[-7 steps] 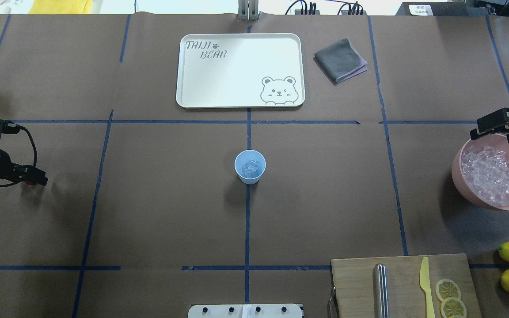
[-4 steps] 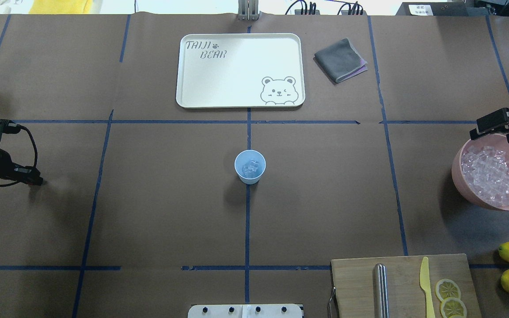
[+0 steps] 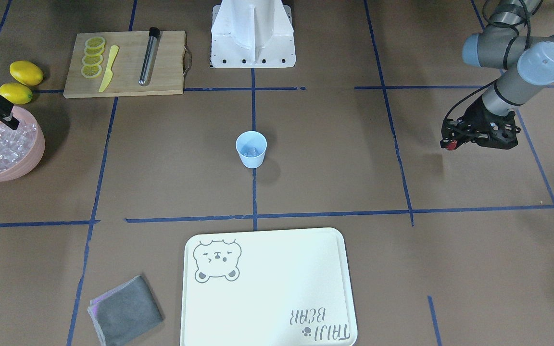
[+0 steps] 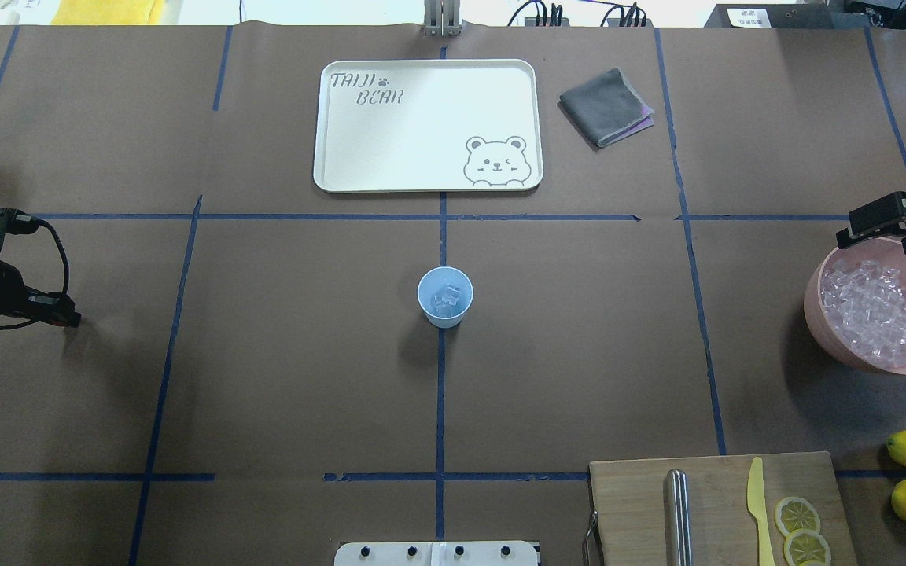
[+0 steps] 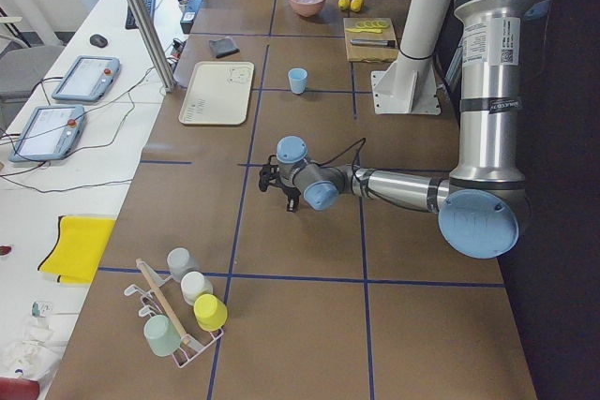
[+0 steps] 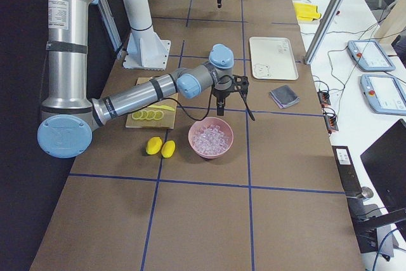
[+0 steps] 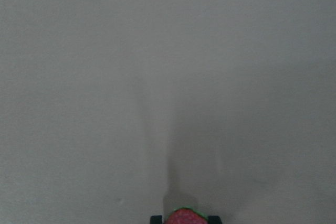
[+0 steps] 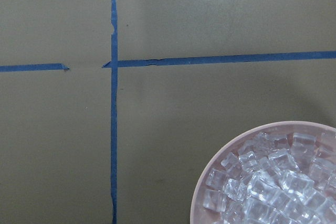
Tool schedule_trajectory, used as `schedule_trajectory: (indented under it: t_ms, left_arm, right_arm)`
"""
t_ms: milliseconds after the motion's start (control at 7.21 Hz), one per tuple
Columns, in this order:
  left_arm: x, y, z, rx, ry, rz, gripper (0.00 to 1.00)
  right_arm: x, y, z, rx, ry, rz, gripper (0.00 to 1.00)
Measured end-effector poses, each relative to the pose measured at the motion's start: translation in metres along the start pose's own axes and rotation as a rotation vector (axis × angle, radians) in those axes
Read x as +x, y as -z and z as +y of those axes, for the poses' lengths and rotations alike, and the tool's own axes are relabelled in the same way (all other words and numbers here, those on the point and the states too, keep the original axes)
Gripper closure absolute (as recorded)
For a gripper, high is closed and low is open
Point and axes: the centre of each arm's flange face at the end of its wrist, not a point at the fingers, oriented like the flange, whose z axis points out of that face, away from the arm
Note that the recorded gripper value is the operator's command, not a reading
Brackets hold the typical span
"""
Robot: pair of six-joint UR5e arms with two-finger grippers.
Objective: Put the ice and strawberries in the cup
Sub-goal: 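Lower the left gripper onto the red strawberry and grasp it, then carry the strawberry with the left gripper over the blue cup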
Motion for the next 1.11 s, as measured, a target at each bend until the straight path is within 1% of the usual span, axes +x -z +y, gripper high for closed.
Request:
schedule_trajectory:
  t_ms: [139,278,416,555,694,833,972,1110]
  left_arm:
    - [0.053,0.019,-0.013,0.029,0.045,0.06,1.0]
    - [0.12,0.032,-0.025,0.031,0.091,0.118,1.0]
    - [0.203,0.039,-0.034,0.007,0.139,0.163,1.0]
    - [0.278,0.041,-0.035,-0.022,0.169,0.188,1.0]
    - [0.348,0.032,-0.03,-0.034,0.179,0.202,1.0]
    - [0.406,0.02,-0.03,-0.024,0.18,0.207,1.0]
    - [0.44,0.013,-0.035,-0.017,0.18,0.206,1.0]
    - [0.454,0.009,-0.038,-0.014,0.179,0.202,1.0]
  right_arm:
    - [0.001,0.0,0.001,-0.001,-0.001,0.001,0.0]
    - [0.003,0.0,0.001,-0.001,-0.002,0.002,0.0]
    - [0.003,0.001,0.001,0.001,-0.004,0.002,0.0]
    - [0.004,0.003,0.001,0.005,-0.005,0.0,0.0]
    - [0.005,0.005,0.001,0.008,-0.006,-0.001,0.0]
    - [0.005,0.007,0.0,0.011,-0.007,-0.003,0.0]
    - [0.005,0.008,0.0,0.013,-0.007,-0.004,0.0]
    - [0.005,0.009,0.001,0.014,-0.006,-0.005,0.0]
